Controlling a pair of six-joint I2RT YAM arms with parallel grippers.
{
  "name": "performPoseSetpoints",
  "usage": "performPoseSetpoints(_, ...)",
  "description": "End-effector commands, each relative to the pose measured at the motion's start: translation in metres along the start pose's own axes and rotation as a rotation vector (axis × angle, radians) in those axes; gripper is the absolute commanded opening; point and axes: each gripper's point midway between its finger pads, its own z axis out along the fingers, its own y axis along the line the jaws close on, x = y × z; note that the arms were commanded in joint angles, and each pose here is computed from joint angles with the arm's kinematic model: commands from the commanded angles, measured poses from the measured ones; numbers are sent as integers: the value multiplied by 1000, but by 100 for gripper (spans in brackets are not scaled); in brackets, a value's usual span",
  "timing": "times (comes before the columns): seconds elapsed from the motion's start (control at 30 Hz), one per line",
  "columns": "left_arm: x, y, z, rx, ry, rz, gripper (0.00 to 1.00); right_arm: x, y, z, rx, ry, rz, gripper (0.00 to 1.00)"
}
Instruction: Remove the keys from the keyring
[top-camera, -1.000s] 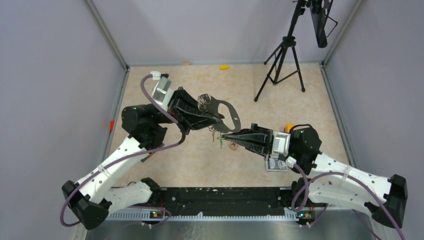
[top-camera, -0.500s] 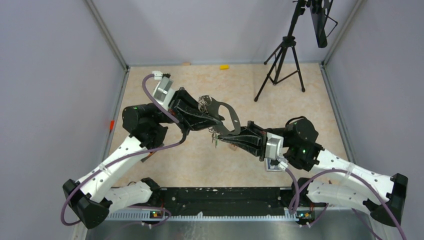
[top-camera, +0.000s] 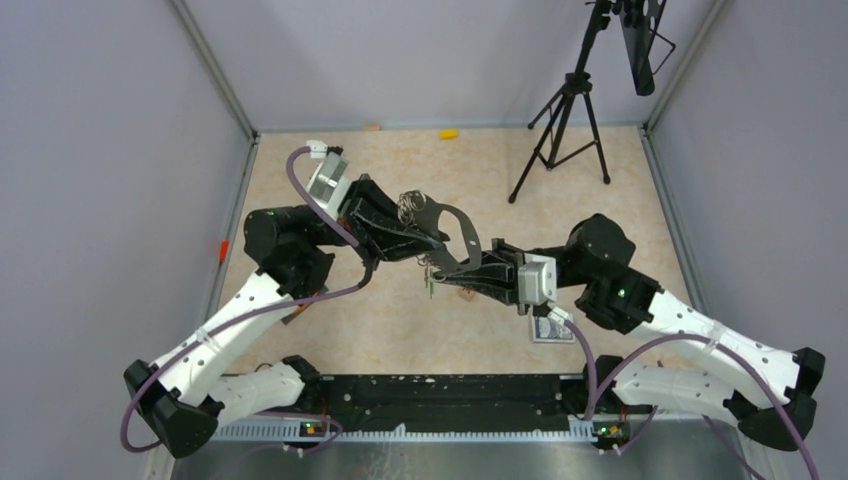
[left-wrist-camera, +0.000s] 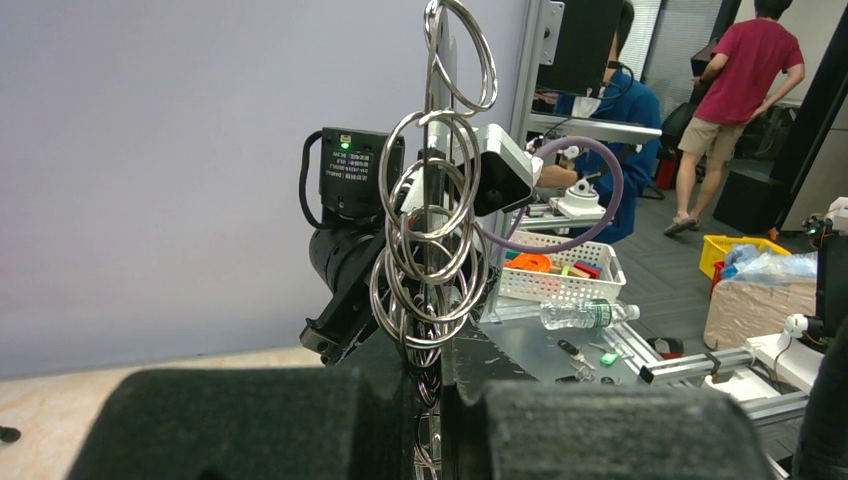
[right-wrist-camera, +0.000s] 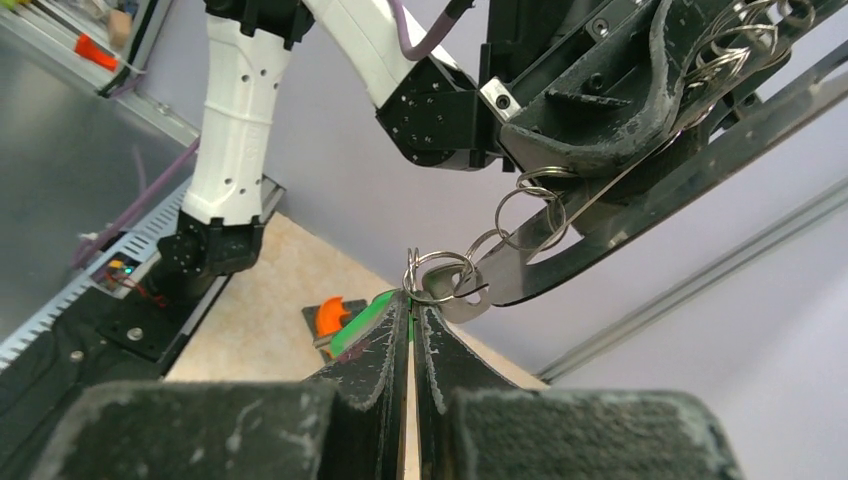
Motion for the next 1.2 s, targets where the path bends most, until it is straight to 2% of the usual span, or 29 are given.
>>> performPoseSetpoints(0.0, -13, -4, 3, 1, -20, 61, 0, -21, -3, -2, -10, -31, 75, 0)
performPoseSetpoints(0.2, -12, -6, 3, 11, -11, 67, 0, -24, -8, -3, 27, -8, 195, 0)
performPoseSetpoints(0.5, -14, -9, 2, 14, -15, 81, 0, -22, -1, -6, -1, 42, 293, 0)
performPoseSetpoints(0.77, -18, -11, 1, 0, -31, 108, 0, -13, 8, -17, 50, 70, 339, 0)
performPoseSetpoints(1.17, -20, -11, -1, -14, -46, 125, 0, -13, 3, -28, 174, 18, 370, 0)
